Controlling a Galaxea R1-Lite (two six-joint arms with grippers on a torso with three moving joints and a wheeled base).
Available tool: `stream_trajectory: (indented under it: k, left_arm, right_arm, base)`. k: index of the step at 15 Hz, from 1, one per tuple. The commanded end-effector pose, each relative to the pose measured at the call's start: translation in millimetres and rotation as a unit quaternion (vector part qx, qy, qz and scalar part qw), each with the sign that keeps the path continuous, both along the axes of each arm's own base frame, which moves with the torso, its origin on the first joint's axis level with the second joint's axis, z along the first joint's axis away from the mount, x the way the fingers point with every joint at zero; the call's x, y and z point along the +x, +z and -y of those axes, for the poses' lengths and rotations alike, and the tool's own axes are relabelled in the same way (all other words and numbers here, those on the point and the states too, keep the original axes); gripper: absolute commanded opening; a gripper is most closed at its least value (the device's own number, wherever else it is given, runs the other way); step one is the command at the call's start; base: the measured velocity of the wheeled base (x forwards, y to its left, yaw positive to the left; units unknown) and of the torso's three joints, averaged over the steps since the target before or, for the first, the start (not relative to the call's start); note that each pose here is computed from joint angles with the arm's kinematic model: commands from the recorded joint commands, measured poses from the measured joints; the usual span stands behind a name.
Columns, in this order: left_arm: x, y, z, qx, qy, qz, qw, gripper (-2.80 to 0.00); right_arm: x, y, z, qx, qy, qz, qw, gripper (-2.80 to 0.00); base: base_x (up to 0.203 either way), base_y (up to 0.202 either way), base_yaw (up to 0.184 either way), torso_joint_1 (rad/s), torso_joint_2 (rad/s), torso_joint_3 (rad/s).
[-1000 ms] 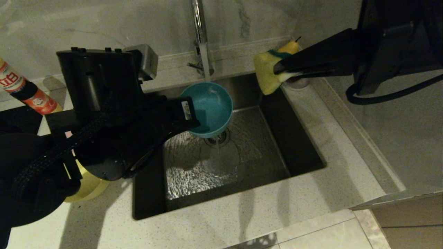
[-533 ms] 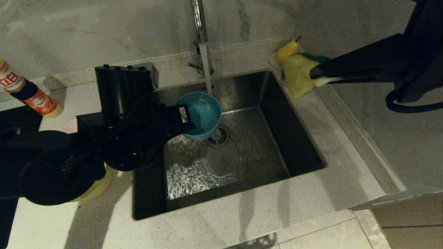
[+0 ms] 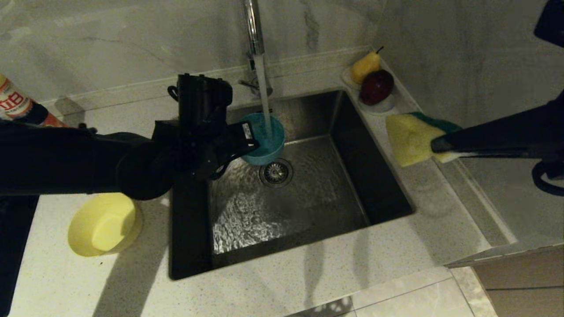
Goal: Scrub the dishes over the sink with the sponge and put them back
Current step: Rinse the bowl
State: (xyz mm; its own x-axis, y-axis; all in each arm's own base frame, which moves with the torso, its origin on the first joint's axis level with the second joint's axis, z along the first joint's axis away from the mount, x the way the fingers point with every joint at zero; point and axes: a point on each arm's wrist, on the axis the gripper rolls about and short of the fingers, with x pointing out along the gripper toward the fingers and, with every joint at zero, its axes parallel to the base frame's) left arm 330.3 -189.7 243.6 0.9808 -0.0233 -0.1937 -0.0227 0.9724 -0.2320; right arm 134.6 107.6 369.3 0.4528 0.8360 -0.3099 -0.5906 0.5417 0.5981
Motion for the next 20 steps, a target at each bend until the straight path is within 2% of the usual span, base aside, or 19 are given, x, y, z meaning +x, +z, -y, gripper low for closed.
stream_trajectory:
  k: [1,3,4,7,11,20]
  left_arm:
    - [21,-4,13,-0.007,-0.002,0.004,1.0,-2.8]
    - [23,-3,15,-0.018,-0.019,-0.002,0.9997,-2.8]
    - [21,1,15,-0.035,-0.026,0.0,0.999,-2.8]
    - [17,5,11,-0.04,-0.025,0.004,0.9989,-2.8]
    - [12,14,7,-0.044,-0.023,0.012,0.9987,-2.8]
    - [11,7,-2,-0.035,-0.01,0.004,0.9993,-2.8]
  right_arm:
    - [-7,-5,5,0.005,0.001,0.003,1.0,-2.8]
    - [-10,-6,7,0.009,0.001,0.008,1.0,-2.8]
    - [-11,-6,8,0.009,0.001,0.008,1.0,-2.8]
    - [-12,-7,8,0.009,0.0,0.006,1.0,-2.8]
    - [-12,-8,8,0.009,0.001,0.005,1.0,-2.8]
    - [-11,-17,7,0.0,0.0,-0.009,1.0,-2.8]
  base:
    - [0.0,0.0,0.0,0.0,0.0,0.0]
    - [0.0,0.0,0.0,0.0,0.0,0.0]
    - [0.0,0.0,0.0,0.0,0.0,0.0]
    - [0.0,0.0,0.0,0.0,0.0,0.0]
    - [0.0,0.0,0.0,0.0,0.0,0.0]
    - [0.0,0.0,0.0,0.0,0.0,0.0]
